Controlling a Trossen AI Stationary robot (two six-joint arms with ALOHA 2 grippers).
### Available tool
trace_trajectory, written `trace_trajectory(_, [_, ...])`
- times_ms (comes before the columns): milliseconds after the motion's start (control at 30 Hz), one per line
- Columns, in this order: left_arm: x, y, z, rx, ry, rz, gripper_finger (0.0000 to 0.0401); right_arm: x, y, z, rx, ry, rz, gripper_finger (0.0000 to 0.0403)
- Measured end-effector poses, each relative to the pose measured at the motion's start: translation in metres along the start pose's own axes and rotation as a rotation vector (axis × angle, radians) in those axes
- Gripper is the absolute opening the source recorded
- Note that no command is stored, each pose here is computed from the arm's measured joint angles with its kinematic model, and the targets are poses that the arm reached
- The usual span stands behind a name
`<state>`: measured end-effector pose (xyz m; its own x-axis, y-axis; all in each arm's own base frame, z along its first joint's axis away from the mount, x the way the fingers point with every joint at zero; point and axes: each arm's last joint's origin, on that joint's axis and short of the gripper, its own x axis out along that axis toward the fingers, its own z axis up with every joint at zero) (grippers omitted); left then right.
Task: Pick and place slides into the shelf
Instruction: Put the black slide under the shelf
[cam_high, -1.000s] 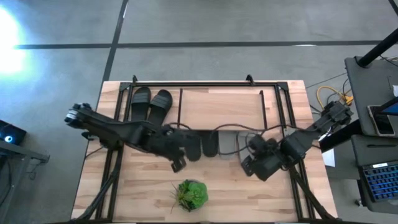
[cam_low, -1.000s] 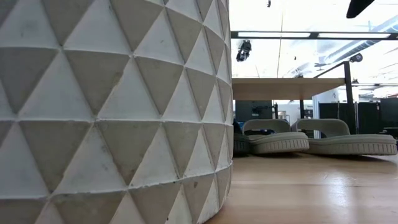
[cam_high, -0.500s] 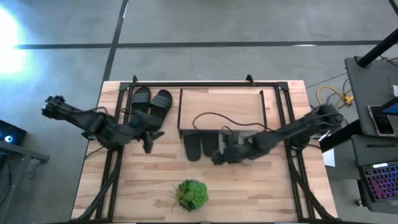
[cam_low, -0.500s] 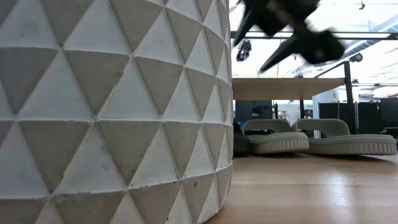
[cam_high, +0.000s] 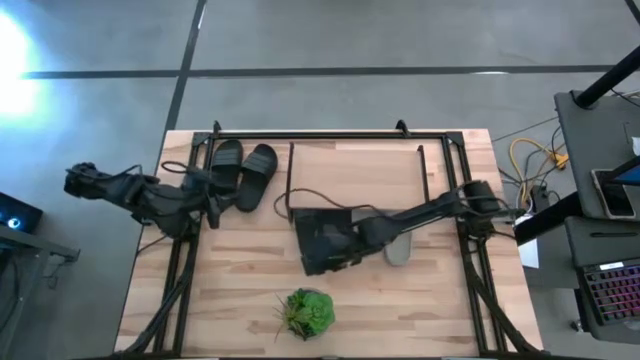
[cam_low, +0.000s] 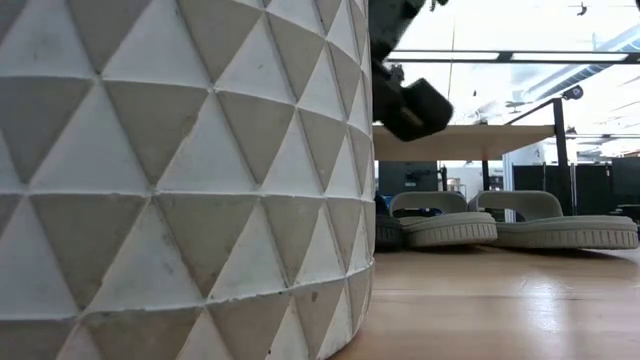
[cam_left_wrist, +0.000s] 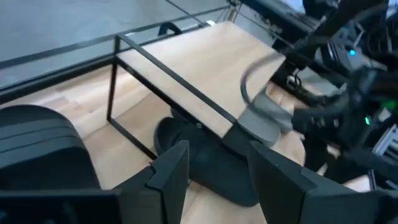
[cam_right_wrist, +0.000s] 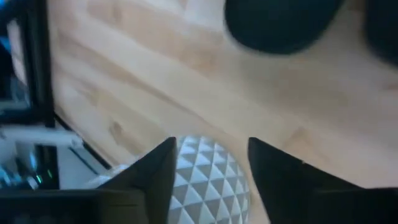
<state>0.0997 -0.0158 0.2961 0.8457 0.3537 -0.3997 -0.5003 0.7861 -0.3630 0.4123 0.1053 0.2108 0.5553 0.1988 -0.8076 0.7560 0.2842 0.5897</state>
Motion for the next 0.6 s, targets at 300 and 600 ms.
trace_trajectory(300, [-0.008,0.013,-0.003,0.018,-0.01,0.05,0.015,0.005,0.005,-0.006,-0.101,-0.051,-0.058,0.0018])
trace_trajectory(600, [-0.019,0.03,-0.01,0.114,0.049,0.09,0.015,0.014,0.003,-0.004,0.106,-0.169,-0.062,0.0009])
